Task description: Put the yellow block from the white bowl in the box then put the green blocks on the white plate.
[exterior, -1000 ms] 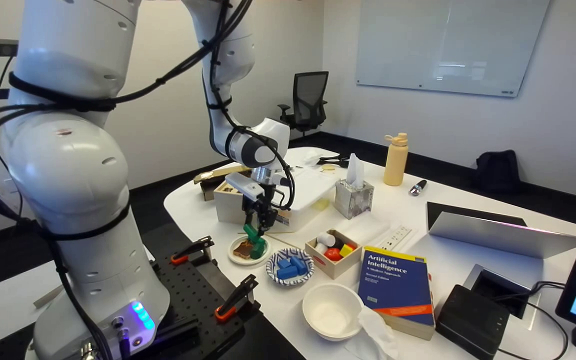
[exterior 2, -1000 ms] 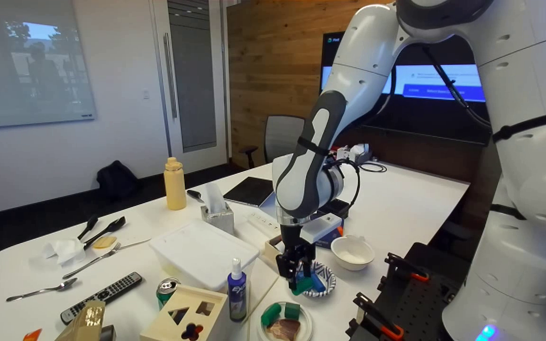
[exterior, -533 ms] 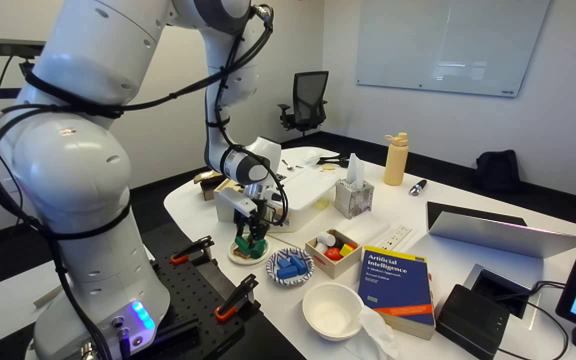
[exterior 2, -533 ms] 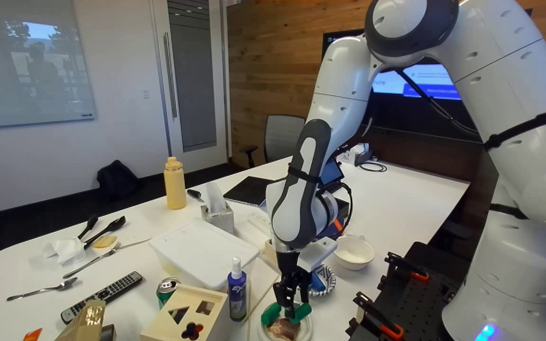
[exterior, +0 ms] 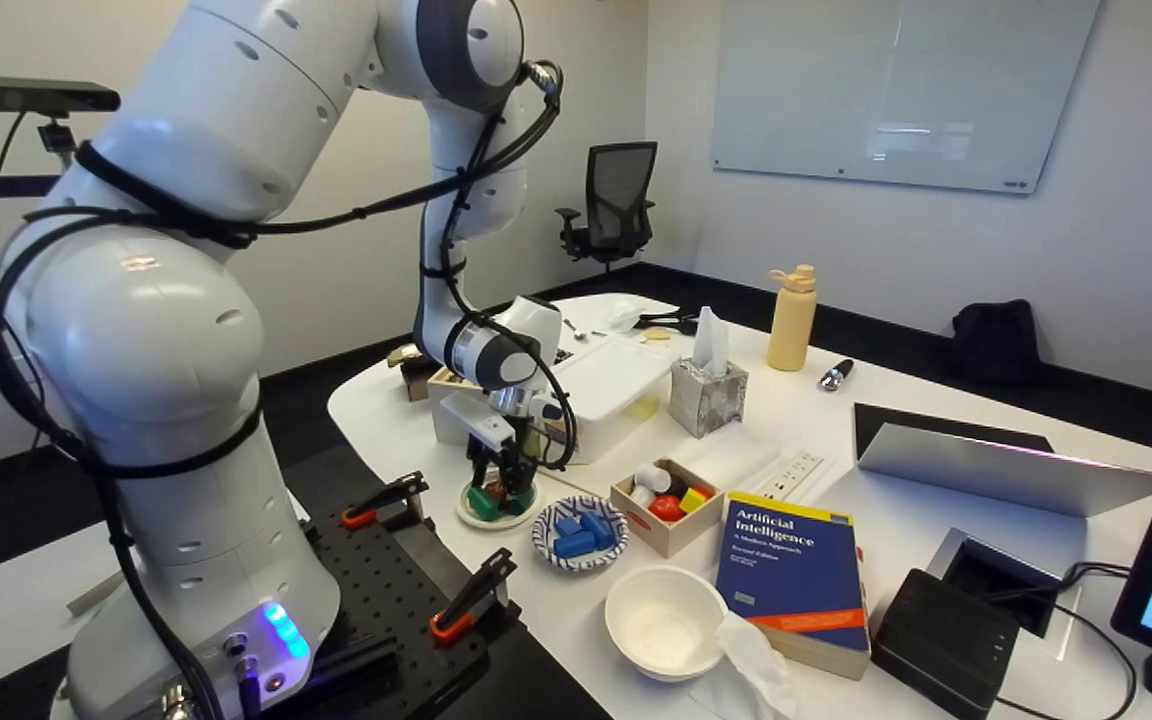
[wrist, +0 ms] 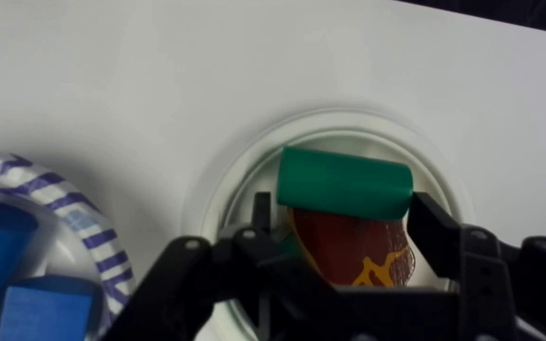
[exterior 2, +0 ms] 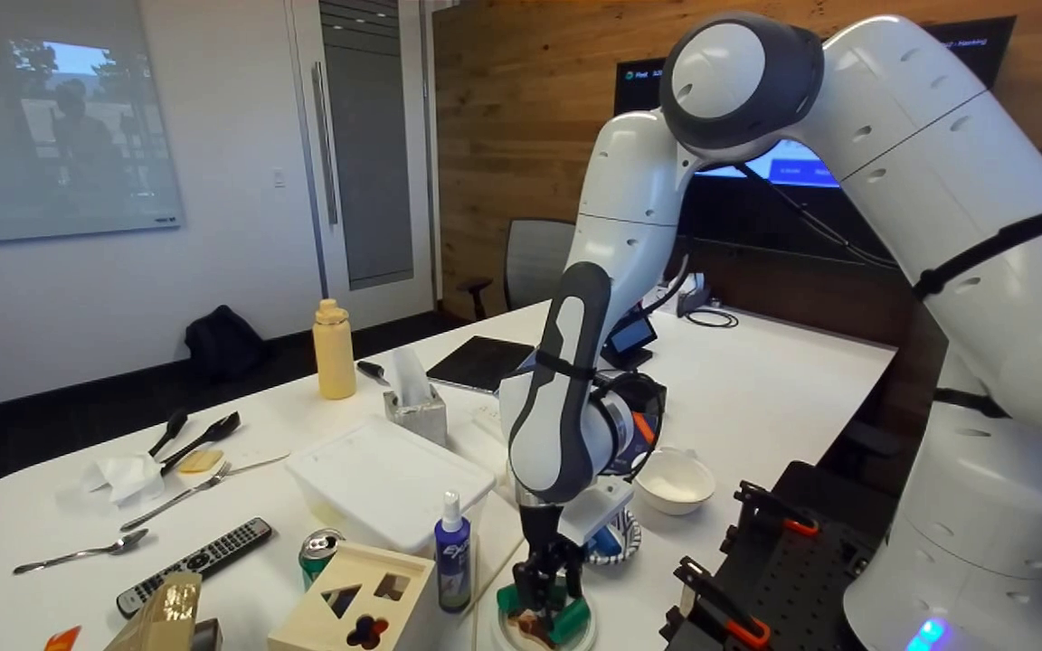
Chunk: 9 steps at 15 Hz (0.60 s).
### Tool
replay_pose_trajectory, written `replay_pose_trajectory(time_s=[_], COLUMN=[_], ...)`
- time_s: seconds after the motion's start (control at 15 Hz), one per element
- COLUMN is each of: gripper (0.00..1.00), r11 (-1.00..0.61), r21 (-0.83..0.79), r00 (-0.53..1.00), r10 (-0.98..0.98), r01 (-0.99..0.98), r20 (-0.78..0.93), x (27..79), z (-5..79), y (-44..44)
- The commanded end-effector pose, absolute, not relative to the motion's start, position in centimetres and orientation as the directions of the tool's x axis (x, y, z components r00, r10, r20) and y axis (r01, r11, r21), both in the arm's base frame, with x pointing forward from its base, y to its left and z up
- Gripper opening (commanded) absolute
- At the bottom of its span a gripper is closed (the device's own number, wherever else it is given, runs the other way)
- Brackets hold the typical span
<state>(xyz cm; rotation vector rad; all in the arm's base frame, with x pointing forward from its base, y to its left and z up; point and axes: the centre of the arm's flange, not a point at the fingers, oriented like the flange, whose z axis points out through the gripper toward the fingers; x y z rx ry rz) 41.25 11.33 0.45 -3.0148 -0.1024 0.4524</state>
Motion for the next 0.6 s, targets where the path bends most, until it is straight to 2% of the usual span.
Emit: replay_pose_trajectory(time_s=[0.0, 0.53], gripper=[1.00, 1.00], r11=[-0.993, -0.985], r21=[-0.117, -0.172], r00=[0.952, 0.930], r10=[0.065, 0.056], r01=[0.032, -0.008], r20=[-0.298, -0.363], x=[41.6, 41.2], z=[0.8, 8.2], y=[10.8, 5.2])
